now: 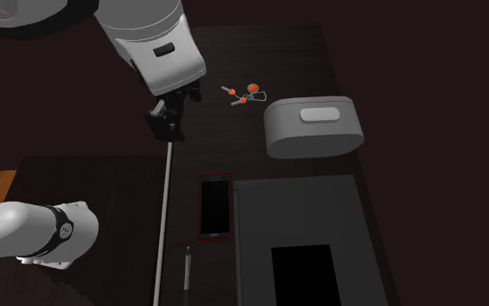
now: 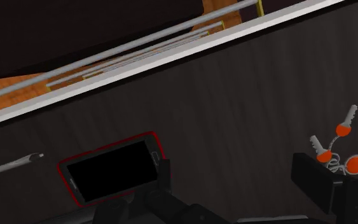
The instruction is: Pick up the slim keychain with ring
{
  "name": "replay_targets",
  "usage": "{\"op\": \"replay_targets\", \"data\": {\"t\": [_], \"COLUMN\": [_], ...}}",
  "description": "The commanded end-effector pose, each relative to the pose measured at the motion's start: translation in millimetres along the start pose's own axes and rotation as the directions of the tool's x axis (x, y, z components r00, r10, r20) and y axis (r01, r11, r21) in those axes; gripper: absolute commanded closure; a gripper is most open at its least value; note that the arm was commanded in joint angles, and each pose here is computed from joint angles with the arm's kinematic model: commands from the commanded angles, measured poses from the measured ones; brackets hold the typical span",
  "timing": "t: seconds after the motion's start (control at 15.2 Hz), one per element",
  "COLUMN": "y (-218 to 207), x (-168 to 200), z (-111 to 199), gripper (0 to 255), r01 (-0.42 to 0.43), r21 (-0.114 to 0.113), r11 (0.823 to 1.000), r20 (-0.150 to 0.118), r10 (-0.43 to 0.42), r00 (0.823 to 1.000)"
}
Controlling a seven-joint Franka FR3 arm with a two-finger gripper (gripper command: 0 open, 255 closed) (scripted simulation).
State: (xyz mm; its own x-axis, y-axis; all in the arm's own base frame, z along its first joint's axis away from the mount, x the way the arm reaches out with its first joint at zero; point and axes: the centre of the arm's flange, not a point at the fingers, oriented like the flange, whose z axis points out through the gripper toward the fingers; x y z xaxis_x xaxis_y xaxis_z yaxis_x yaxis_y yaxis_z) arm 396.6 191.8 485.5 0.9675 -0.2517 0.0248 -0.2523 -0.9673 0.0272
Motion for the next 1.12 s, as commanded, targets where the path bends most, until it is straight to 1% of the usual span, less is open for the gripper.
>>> {"op": "replay_targets", "data": {"t": [0.0, 0.92, 1.06], "y": [-22.9, -186.9, -189.4], "x": [1.9, 22.9, 23.1], "z": [11.7, 88.9, 95.3], "gripper": [0, 0, 0], "r01": [-0.009, -0.065, -0.065], "r21": [0.004, 0.021, 0.021], "r11": [1.000, 0.998, 0.998], "r20": [0.002, 0.018, 0.018], "r10": [0.009, 0.064, 0.065], "r00": [1.000, 0.998, 0.998]}}
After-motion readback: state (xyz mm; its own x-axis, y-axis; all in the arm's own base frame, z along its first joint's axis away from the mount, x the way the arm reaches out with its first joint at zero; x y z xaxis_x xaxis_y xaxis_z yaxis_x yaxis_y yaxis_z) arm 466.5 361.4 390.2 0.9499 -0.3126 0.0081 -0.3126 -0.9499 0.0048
